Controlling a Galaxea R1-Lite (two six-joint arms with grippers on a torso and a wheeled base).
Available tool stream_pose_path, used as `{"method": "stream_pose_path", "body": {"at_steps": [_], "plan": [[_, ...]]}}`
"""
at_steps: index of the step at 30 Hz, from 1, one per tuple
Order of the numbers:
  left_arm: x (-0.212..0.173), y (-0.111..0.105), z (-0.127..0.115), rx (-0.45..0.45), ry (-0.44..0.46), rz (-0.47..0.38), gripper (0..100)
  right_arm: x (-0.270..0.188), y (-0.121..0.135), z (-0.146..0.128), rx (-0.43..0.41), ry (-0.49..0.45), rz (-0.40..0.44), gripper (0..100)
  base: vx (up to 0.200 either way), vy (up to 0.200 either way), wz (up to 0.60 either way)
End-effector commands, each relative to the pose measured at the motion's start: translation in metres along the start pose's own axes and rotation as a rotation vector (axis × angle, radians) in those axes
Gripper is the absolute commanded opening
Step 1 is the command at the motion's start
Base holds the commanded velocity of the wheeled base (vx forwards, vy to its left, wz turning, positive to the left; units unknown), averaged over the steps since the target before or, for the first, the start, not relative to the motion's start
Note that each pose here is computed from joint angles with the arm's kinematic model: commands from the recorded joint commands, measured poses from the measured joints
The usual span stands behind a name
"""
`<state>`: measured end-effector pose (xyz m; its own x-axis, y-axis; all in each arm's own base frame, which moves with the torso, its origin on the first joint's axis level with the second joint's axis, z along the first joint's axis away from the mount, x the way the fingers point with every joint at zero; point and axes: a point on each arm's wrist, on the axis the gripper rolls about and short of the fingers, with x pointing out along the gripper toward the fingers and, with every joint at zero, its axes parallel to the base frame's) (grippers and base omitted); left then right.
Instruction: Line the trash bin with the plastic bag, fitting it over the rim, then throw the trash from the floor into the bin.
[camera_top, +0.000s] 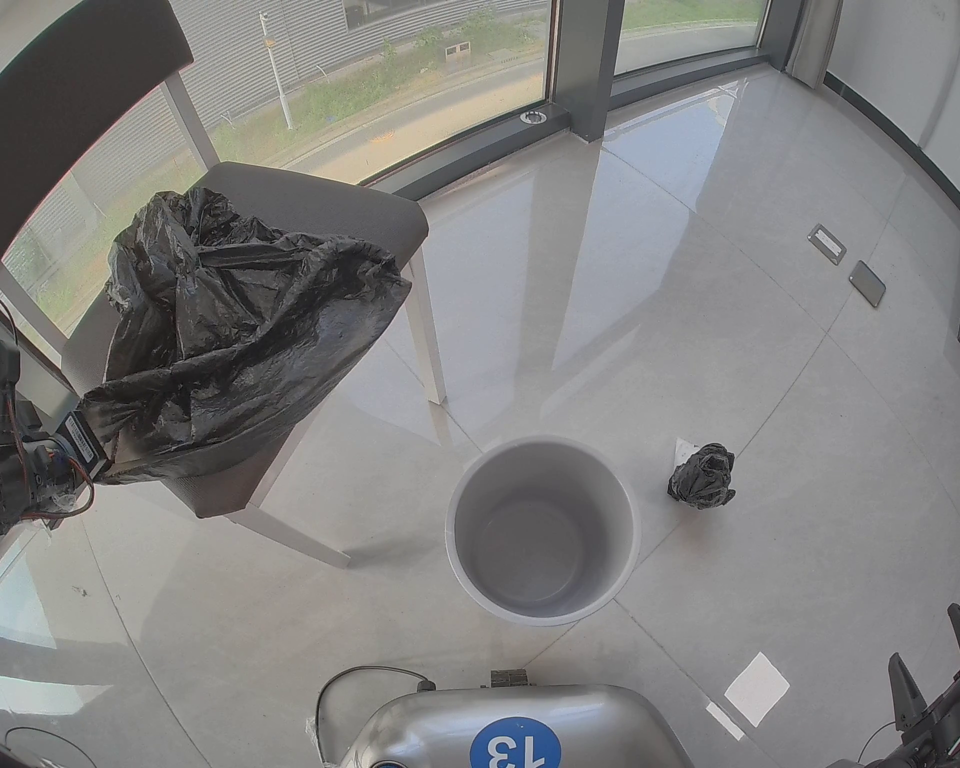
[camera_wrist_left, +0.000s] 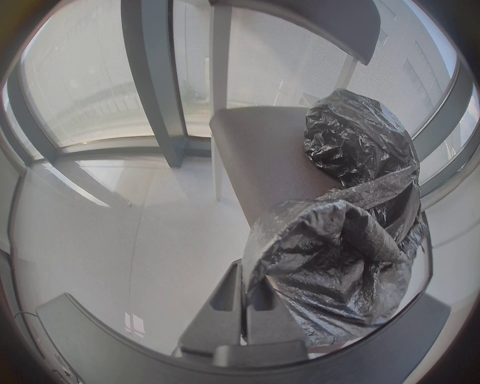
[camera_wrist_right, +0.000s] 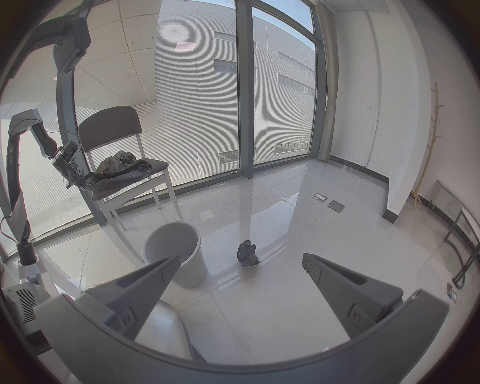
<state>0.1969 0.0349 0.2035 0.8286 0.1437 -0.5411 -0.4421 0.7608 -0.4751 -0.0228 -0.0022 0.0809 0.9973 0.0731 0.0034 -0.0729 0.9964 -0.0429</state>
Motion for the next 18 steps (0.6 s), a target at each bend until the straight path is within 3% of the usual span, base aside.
{"method": "stream_pose_path", "body": {"at_steps": [1,5,9,14,16,17,18], "plan": [[-0.003,-0.003,0.0,0.026,-0.125,-0.006,0,0.0,0.0,-0.005,-0.012,-0.001,0.005,100,0.0,0.0,0.0],[0.003,-0.008,0.006,0.019,-0.228,-0.084,0,0.0,0.0,-0.005,-0.005,0.0,0.013,100,0.0,0.0,0.0],[-0.003,-0.021,0.012,0.026,-0.262,-0.147,0,0.0,0.0,-0.005,-0.002,0.001,0.011,100,0.0,0.0,0.0],[-0.023,-0.034,0.003,0.038,-0.186,-0.192,0,0.0,0.0,-0.005,0.003,0.0,0.002,100,0.0,0.0,0.0],[-0.032,-0.038,-0.002,0.06,-0.148,-0.227,0,0.0,0.0,-0.005,0.009,0.002,0.001,100,0.0,0.0,0.0],[-0.043,-0.042,-0.006,0.096,-0.103,-0.298,0,0.0,0.0,-0.005,0.014,0.003,-0.001,100,0.0,0.0,0.0],[-0.043,-0.042,-0.006,0.096,-0.103,-0.298,0,0.0,0.0,-0.005,0.014,0.003,-0.001,100,0.0,0.0,0.0]]}}
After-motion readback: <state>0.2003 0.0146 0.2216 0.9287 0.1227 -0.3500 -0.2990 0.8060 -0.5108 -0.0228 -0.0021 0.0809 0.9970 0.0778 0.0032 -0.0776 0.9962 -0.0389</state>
